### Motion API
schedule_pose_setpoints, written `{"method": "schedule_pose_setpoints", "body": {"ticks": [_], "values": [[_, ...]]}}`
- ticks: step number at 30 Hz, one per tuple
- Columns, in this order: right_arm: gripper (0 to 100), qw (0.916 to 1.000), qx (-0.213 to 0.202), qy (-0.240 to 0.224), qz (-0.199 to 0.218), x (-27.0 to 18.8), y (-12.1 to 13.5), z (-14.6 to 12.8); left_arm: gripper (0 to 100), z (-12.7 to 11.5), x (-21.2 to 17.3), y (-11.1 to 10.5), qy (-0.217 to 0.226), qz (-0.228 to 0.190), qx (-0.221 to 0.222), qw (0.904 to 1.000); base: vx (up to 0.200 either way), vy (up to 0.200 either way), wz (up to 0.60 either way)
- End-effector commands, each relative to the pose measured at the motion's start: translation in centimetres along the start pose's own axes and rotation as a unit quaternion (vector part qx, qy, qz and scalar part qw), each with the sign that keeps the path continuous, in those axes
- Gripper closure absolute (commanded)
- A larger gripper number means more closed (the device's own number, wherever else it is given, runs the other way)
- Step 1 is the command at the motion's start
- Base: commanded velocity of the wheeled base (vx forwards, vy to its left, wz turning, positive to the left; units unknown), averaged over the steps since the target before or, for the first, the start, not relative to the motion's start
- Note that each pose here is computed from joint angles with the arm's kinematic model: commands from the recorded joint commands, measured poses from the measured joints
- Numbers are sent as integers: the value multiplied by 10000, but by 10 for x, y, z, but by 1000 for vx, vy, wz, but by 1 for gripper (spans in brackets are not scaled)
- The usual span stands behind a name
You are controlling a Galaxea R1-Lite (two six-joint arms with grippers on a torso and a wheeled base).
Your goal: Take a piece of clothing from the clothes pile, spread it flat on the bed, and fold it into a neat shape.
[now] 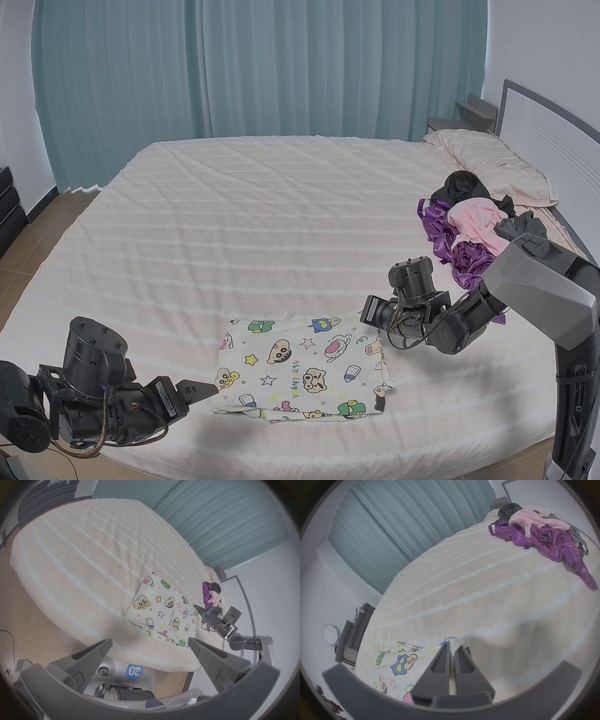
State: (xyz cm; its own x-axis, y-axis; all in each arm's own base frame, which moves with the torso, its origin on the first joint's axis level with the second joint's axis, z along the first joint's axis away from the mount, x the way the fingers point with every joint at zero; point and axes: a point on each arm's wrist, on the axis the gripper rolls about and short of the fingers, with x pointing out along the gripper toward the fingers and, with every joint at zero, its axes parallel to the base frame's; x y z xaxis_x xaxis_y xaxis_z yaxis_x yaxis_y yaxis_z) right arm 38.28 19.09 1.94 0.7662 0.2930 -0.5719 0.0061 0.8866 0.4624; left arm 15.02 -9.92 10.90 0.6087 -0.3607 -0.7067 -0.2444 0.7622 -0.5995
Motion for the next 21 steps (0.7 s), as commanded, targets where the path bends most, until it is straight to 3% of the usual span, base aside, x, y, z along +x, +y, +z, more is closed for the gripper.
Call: {"method": "schedule_pose_setpoints", "body": {"ticks": [1,15,16,21], "values": [[100,10000,-2,9,-7,3,-1,-1,0,0,1,0,7,13,0,10000,0,0,0],[100,10000,37,-32,-40,10,-4,2,0,0,2,1,15,53,-4,10000,0,0,0],[0,10000,35,-14,-54,10,-4,1,0,0,2,1,12,63,-3,10000,0,0,0],[0,9999,101,45,-128,3,-5,3,0,5,2,0,-93,39,-93,9999,0,0,0]]}}
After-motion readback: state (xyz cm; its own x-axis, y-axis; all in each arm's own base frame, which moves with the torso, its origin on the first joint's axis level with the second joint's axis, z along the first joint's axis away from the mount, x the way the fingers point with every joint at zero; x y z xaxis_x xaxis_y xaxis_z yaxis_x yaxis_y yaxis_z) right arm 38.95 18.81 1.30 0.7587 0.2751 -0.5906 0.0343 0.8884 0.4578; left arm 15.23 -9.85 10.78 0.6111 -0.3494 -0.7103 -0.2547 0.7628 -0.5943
